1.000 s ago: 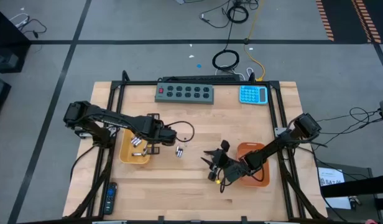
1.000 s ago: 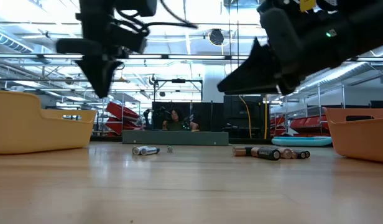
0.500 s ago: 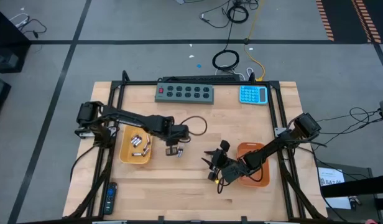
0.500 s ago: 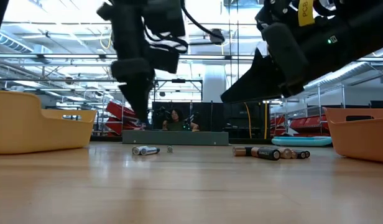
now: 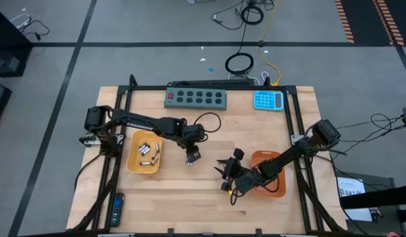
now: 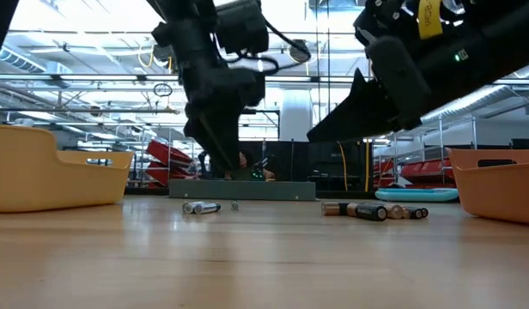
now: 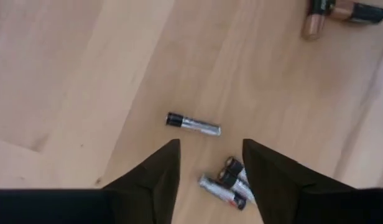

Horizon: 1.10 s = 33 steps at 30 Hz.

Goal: Sort batteries
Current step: Put the silver battery into the yellow bin

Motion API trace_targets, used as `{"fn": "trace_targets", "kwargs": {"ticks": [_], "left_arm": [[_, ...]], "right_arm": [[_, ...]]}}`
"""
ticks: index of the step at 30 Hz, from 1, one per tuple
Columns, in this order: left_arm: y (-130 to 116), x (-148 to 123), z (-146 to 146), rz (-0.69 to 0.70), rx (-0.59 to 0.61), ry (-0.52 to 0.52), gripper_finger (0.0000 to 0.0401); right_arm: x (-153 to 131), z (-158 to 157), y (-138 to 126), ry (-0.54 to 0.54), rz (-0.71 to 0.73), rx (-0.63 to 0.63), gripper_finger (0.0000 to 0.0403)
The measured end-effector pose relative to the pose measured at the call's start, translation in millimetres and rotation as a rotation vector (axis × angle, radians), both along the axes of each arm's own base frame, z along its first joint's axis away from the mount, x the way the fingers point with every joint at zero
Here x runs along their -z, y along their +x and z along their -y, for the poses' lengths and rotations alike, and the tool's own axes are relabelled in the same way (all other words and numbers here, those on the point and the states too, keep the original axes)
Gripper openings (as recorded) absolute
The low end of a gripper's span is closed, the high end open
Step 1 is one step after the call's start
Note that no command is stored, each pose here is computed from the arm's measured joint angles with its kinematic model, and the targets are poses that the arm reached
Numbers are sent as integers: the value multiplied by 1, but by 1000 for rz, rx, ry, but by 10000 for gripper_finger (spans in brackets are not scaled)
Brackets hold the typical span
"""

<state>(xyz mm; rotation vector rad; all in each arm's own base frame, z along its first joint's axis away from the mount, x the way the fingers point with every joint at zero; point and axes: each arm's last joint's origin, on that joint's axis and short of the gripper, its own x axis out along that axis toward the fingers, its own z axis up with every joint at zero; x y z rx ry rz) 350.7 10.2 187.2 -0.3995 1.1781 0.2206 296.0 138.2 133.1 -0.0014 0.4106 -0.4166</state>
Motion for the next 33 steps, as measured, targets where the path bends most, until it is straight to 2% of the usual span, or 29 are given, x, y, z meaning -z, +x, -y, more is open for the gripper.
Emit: {"fn": "trace_targets", "kwargs": {"ticks": [9, 14, 20, 33], "left_arm": [[9, 30, -1, -64, -91, -66, 201], [11, 29, -10, -43, -162, -64, 201], [13, 26, -16, -34, -179, -62, 200], [24, 23, -9, -155, -159, -70, 200]], "right_arm": [[-11, 3, -3, -40, 16, 30, 134], [-11, 7, -1, -58, -2, 36, 134], [-11, 11, 1, -76, -11, 36, 134], [-12, 18, 4, -118, -28, 38, 134]]}}
